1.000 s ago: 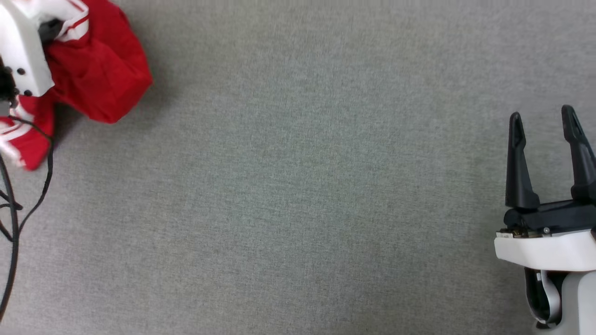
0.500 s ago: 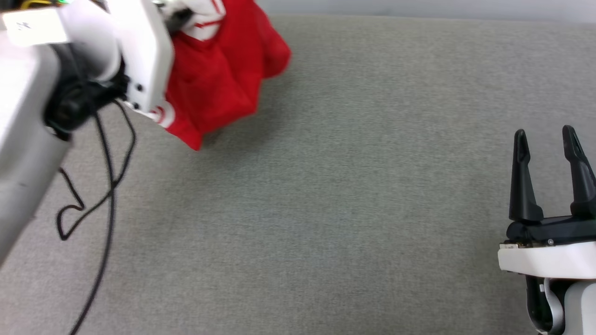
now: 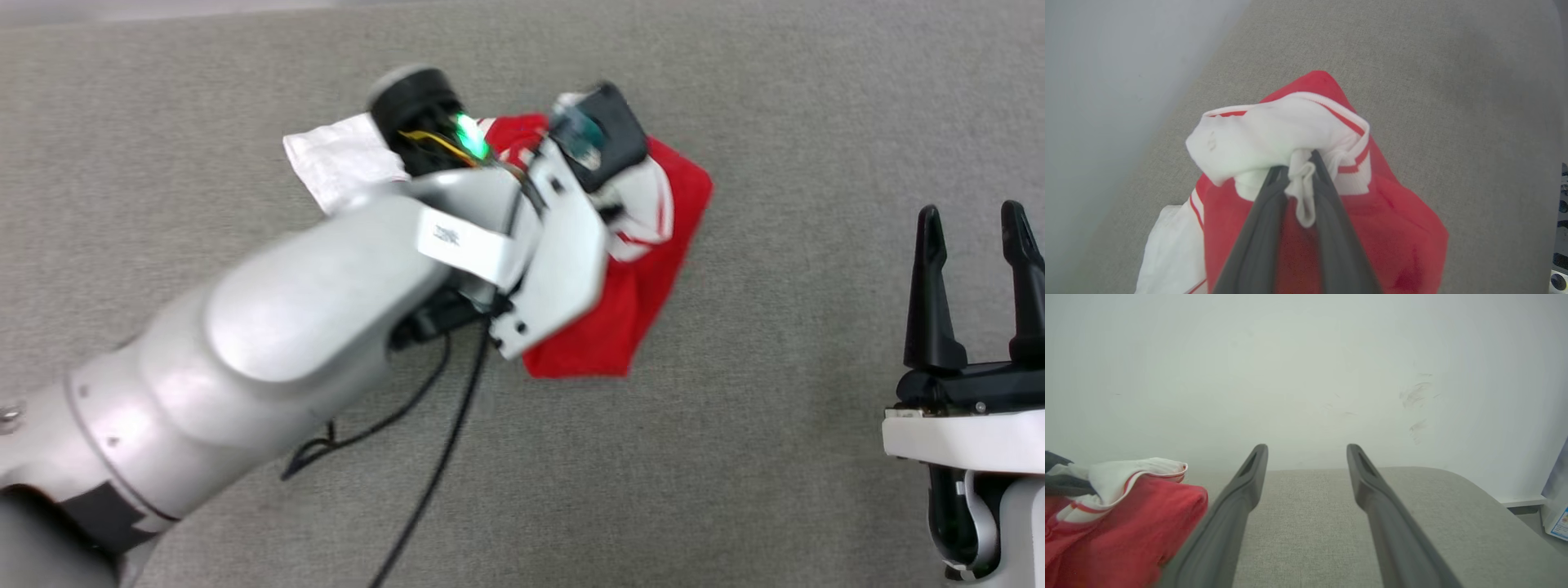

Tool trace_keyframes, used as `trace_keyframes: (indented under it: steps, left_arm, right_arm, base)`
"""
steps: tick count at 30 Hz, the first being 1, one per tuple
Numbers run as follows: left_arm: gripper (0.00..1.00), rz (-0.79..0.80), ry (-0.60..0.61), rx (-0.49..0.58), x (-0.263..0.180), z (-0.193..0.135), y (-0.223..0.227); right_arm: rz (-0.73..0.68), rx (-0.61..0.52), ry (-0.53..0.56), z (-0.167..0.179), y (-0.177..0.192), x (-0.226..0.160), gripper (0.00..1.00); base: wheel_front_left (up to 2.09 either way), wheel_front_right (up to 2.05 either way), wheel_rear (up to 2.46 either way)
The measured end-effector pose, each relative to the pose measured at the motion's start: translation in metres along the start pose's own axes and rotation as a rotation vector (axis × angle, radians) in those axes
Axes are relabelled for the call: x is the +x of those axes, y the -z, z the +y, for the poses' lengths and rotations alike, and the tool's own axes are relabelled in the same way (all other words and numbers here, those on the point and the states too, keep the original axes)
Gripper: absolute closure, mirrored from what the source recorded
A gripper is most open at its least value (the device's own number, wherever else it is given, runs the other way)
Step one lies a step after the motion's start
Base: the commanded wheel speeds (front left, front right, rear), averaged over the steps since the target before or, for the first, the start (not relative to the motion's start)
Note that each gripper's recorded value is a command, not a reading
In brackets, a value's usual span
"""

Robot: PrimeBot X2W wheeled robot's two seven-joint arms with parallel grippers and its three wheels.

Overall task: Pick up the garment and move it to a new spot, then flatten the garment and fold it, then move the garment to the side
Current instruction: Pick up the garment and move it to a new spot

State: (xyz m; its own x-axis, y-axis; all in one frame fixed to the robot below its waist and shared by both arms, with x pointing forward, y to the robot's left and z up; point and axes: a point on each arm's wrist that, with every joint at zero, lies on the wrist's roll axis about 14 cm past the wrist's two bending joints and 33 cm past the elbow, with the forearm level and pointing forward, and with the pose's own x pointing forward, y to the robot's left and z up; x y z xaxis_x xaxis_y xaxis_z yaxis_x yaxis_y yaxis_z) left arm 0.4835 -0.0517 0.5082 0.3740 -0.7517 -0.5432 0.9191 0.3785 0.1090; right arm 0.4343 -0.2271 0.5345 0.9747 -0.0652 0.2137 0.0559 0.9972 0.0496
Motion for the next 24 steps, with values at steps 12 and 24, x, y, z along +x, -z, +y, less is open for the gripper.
trace_keyframes:
  steps: [12,24]
  left_arm:
    - [1.00,0.020,0.260,-0.008,0.065,-0.095,0.020]
    - [0.00,0.012,0.319,-0.034,0.069,-0.138,0.037]
  right_arm:
    - [0.038,-0.009,0.054,-0.020,0.013,-0.002,0.00]
    - [0.042,-0.009,0.053,-0.019,0.017,0.001,0.00]
  base:
    - [0.00,0.00,0.00]
    - [0.00,0.00,0.00]
